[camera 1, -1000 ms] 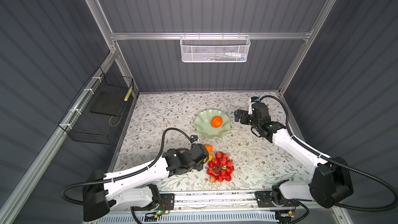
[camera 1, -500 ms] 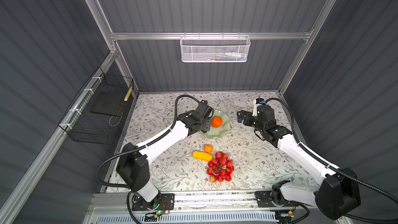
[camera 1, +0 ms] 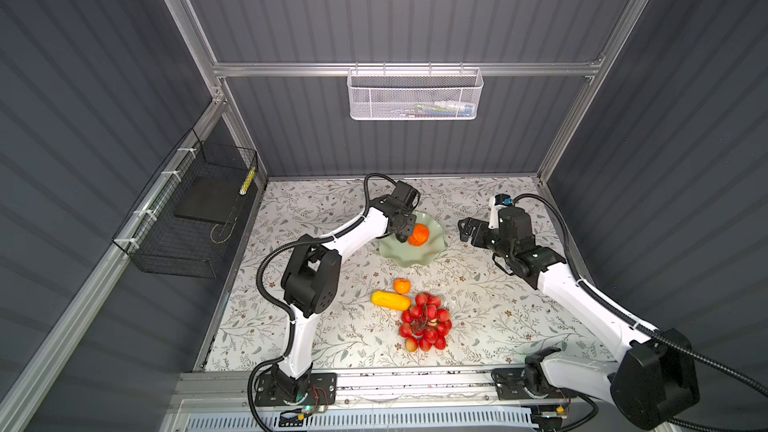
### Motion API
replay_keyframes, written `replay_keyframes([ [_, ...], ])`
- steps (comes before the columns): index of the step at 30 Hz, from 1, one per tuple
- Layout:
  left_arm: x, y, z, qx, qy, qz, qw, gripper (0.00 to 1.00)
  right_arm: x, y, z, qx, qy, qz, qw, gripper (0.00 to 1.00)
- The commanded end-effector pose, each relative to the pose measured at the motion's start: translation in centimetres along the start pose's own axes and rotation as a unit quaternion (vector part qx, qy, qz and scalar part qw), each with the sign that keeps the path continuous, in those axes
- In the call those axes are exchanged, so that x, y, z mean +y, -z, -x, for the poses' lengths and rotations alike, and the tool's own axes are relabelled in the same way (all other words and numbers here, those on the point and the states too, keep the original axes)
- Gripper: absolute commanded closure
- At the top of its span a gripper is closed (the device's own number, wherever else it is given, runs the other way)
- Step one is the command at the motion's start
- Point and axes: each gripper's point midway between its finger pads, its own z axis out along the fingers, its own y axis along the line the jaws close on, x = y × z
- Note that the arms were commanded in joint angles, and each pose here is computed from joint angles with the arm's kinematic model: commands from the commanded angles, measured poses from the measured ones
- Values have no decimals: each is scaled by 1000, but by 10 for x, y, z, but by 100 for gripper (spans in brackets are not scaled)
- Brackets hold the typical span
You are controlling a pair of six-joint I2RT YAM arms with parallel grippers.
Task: Place and organize the fake fruits in the fruit bowl
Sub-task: 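Carry the avocado with the left gripper into the bowl beside the orange fruit, then grasp the yellow mango with the right gripper while the left arm withdraws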
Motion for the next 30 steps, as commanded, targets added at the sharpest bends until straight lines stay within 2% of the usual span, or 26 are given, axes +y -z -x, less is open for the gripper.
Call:
replay_keyframes([
  [1,-2,-4,1,10,-4,-7,1000,63,-3,3,-1,1,-4,-1,1000,1],
  [4,-3,-13,-4,19,0,-9,1000,58,-3,2,-1,1,-5,0,1000,1],
  [8,-2,-15,-5,20,8,-6,1000,43,-2,1,-1,4,-4,4,1000,1],
  [10,-2,-10,0,11,11,-8,1000,39,-2,0,-1,5,-5,4,1000,1],
  [13,0,5,13,-16,14,-4,1000,29,-1,-1,-2,8,-3,7,1000,1],
  [17,13,42,33,-70,15,22,997,18,7,-4,-6,25,5,27,999,1],
  [23,64,130,44,-187,29,113,976,4,37,-15,-27,88,58,64,992,8],
  [25,88,149,30,-209,43,133,968,1,50,-16,-37,102,84,75,988,10],
  [30,166,179,-11,-241,114,167,949,0,100,-12,-73,142,166,131,967,14],
])
